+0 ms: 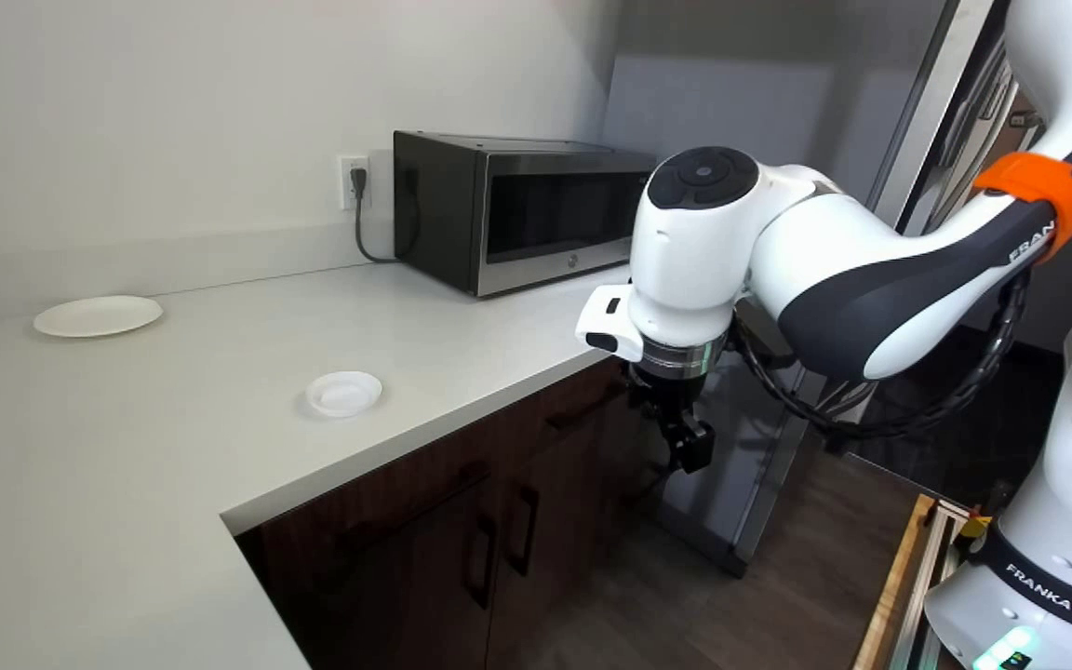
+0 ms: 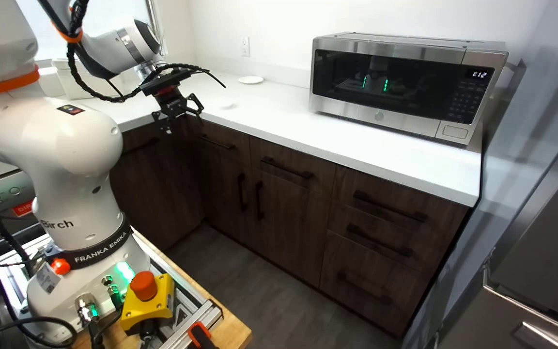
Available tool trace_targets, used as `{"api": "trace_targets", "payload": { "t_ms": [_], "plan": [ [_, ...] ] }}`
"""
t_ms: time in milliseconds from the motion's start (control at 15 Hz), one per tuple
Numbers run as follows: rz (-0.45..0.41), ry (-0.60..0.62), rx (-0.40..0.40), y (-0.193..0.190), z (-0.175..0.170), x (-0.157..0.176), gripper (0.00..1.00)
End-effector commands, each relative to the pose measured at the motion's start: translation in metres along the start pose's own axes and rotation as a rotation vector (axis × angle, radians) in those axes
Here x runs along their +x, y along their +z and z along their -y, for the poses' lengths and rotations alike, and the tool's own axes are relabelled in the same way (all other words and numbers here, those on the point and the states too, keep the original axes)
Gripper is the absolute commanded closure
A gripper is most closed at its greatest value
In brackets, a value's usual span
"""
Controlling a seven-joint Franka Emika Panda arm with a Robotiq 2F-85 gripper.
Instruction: Open the drawer on the far left
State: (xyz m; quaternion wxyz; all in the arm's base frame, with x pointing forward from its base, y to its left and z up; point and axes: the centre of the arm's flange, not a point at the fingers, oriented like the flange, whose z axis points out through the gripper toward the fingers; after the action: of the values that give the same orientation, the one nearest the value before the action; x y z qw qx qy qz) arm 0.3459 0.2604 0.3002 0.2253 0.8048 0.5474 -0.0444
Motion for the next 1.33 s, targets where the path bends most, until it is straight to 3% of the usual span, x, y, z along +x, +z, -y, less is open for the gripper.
{"api": "trace_targets", "payload": {
  "t_ms": [0,333,467,533,800,1267],
  "plan": [
    [-0.080,-0.063,-0.058,-0.003,0.005,0.007,0.00],
    [-0.269,-0.178,-0.076,0.033,0.020,0.026,0.00],
    [-0.238,-0.179,-0.085,0.046,0.032,0.032,0.00],
    [-0.249,-0.175,-0.071,0.024,0.022,0.024,0.00],
    [-0.232,-0.187,-0.066,0.037,0.029,0.027,0.00],
    [-0.309,-0.214,-0.137,0.067,0.025,0.082,0.00]
  ]
}}
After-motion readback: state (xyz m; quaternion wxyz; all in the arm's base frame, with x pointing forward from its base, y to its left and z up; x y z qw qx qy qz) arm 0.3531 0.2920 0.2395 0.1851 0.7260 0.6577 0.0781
